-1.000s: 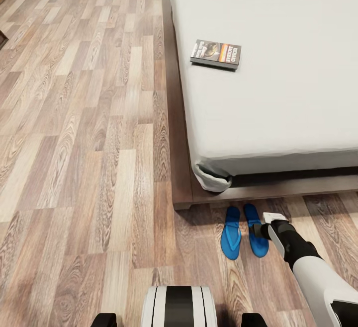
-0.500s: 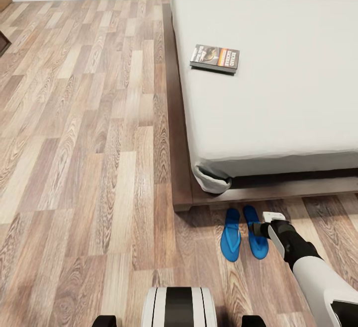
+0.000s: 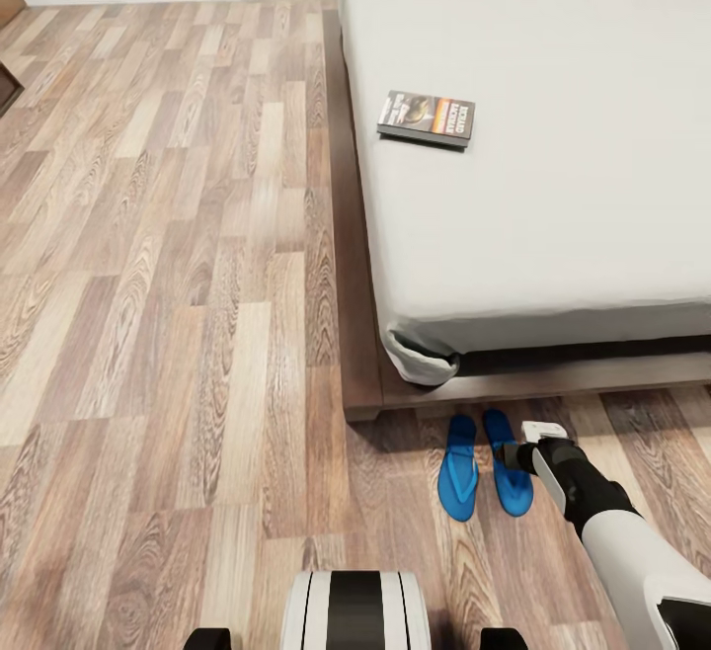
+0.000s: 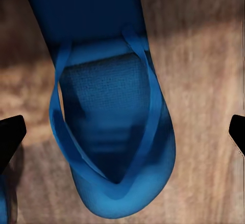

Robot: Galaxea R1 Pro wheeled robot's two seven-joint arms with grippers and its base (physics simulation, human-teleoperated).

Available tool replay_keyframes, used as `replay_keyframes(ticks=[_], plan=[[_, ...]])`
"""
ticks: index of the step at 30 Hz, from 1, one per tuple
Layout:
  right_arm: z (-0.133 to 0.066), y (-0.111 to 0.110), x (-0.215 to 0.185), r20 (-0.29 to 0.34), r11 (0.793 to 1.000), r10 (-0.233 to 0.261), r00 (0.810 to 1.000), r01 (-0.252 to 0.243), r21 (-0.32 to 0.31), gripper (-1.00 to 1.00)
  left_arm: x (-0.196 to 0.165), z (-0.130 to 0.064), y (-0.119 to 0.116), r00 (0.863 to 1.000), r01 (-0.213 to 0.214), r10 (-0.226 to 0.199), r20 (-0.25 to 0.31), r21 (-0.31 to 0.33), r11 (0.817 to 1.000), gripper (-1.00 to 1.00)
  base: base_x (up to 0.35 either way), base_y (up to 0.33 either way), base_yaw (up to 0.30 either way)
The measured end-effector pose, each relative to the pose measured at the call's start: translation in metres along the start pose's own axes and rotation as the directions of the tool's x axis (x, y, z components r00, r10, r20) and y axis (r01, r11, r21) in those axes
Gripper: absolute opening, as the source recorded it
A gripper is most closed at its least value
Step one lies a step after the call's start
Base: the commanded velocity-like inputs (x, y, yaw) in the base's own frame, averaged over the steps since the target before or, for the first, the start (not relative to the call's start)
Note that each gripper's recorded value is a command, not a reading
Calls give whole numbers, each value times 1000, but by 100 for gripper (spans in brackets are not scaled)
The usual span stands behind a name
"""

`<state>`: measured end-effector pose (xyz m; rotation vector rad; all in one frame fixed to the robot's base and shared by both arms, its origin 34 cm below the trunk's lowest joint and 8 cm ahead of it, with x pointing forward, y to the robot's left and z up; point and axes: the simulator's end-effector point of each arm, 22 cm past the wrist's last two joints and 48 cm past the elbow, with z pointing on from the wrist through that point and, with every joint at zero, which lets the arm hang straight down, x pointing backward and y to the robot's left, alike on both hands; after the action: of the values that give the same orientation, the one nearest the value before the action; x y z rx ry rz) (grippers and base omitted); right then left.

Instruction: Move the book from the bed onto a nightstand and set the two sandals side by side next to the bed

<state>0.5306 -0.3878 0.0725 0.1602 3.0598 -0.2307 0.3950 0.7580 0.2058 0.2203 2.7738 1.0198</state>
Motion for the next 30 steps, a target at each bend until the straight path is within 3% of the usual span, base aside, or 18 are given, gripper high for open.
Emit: replay_keyframes(ticks=[7,23,30], plan=[[-13,-1,-12,27,1000,3,1000,-3,-2,100,-9,-6,7,1000,18,-17,22,-5,1000,100,0,0,0],[-12,-11,-11,25,1000,2,1000,-2,11,100,-9,-6,7,1000,17,-17,23,-5,1000,100,0,0,0],[-23,-14,-15,34,1000,6,999,-6,10,100,-18,-11,14,998,35,-35,45,-10,999,100,0,0,0]])
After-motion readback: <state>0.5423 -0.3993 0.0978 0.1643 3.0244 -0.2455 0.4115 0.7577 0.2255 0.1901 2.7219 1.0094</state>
